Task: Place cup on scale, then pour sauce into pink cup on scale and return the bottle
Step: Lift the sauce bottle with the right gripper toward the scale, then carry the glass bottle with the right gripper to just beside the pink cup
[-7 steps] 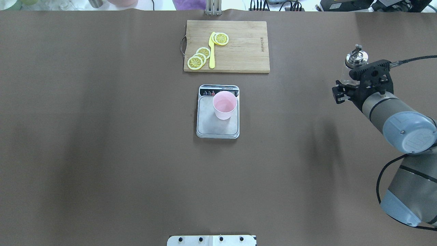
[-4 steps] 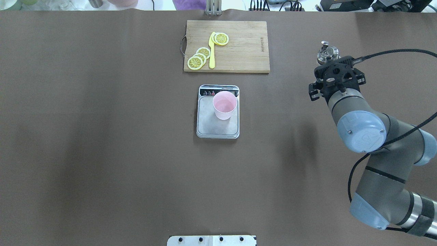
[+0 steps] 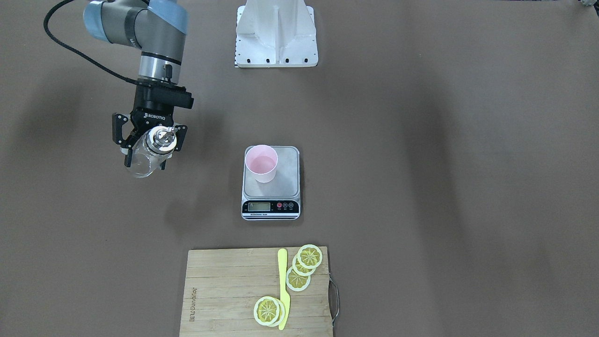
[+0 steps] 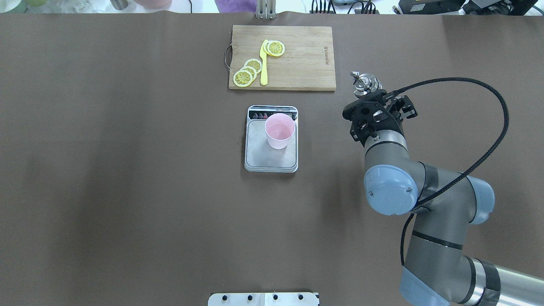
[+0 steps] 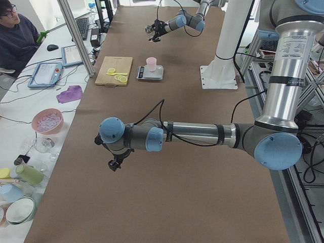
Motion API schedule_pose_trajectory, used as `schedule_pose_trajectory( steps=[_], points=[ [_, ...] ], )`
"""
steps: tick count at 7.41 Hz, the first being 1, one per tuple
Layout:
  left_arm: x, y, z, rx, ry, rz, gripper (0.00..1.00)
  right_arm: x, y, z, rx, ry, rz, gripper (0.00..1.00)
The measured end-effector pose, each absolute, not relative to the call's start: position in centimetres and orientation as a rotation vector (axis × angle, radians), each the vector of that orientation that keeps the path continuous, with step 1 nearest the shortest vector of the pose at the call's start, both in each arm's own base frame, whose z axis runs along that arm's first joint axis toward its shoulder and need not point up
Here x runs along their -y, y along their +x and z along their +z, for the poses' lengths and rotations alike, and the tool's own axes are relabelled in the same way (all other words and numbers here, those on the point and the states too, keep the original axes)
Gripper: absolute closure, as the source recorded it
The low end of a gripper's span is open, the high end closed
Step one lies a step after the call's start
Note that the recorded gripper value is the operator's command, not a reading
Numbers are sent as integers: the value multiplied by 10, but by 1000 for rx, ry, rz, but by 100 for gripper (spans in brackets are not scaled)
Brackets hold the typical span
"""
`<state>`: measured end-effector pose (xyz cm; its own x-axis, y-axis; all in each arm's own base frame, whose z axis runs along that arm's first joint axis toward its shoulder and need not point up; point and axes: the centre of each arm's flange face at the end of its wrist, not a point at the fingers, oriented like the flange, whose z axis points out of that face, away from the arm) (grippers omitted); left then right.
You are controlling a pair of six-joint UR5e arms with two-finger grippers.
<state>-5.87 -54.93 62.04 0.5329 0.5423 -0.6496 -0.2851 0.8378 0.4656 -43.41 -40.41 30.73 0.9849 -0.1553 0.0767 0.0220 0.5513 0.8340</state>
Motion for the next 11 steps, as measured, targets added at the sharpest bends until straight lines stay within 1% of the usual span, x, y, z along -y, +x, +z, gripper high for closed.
schedule_pose_trajectory(
  steps=[3,4,6,7,9,11],
  points=[
    [548,-61,621,-871,294,446,2,387,-454,308,66,977,-169,100],
    [543,-63,623,-855,260,379,2,385,-456,311,45,970,-182,100],
    [512,-67,620,-815,190,202,2,383,-456,314,13,955,-203,100],
    [497,-69,622,-790,183,164,2,382,-457,314,-9,945,-216,100],
    [467,-71,641,-737,206,147,2,379,-463,304,-51,925,-245,100],
    [455,-72,651,-734,203,131,2,377,-472,283,-102,895,-282,100]
  ],
)
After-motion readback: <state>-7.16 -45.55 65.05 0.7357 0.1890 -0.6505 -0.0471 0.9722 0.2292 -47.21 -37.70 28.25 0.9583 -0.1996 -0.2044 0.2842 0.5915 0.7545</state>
